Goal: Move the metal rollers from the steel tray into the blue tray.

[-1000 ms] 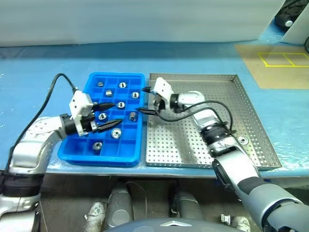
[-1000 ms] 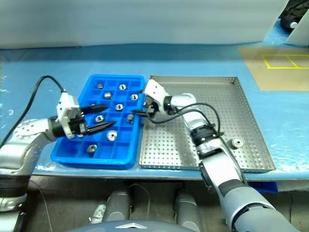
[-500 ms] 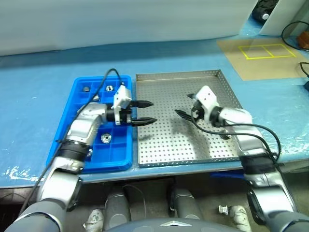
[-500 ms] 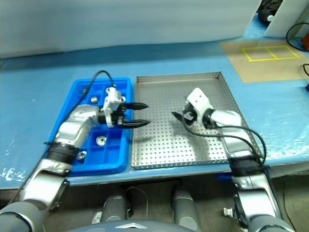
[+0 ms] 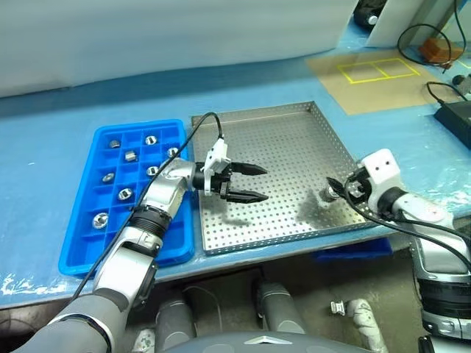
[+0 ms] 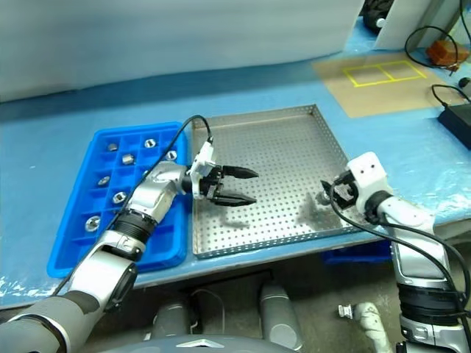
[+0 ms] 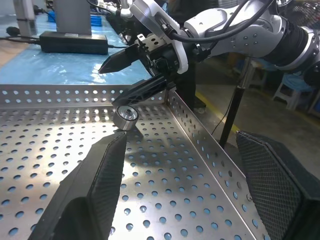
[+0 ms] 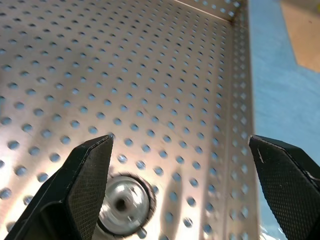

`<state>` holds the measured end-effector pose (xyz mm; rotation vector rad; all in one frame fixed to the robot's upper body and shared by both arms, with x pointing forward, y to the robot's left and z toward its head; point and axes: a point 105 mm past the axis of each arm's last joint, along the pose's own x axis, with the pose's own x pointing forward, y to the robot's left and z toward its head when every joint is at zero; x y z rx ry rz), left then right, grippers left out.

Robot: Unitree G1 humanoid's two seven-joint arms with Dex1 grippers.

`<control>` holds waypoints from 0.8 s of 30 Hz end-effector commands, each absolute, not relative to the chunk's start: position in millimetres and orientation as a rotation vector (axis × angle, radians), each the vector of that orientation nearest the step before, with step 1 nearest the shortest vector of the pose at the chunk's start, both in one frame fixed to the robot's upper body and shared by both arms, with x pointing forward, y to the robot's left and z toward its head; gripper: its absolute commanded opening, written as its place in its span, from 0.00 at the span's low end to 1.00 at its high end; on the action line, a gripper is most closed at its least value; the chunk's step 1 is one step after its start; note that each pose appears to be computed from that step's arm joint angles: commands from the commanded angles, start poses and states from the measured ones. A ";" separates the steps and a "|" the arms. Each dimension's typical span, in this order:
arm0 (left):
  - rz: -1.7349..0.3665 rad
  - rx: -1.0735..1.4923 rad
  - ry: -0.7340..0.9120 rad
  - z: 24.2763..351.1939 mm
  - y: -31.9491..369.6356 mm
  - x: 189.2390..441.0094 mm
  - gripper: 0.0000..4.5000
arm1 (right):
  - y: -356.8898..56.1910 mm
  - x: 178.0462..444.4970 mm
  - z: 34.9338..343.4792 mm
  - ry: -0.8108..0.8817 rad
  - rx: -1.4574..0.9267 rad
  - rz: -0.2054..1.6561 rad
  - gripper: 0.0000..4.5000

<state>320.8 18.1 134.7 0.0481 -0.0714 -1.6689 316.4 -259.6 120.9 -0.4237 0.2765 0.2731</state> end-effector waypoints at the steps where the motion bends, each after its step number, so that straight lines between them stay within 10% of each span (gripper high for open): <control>1: -1.674 0.065 -0.107 139.4 18.4 317.7 0.82 | -263.5 316.9 121.3 0.273 -0.425 0.264 0.99; 24: -1.590 0.072 -0.088 134.8 33.9 316.4 0.82 | -237.5 325.5 85.7 0.346 -0.438 0.380 0.99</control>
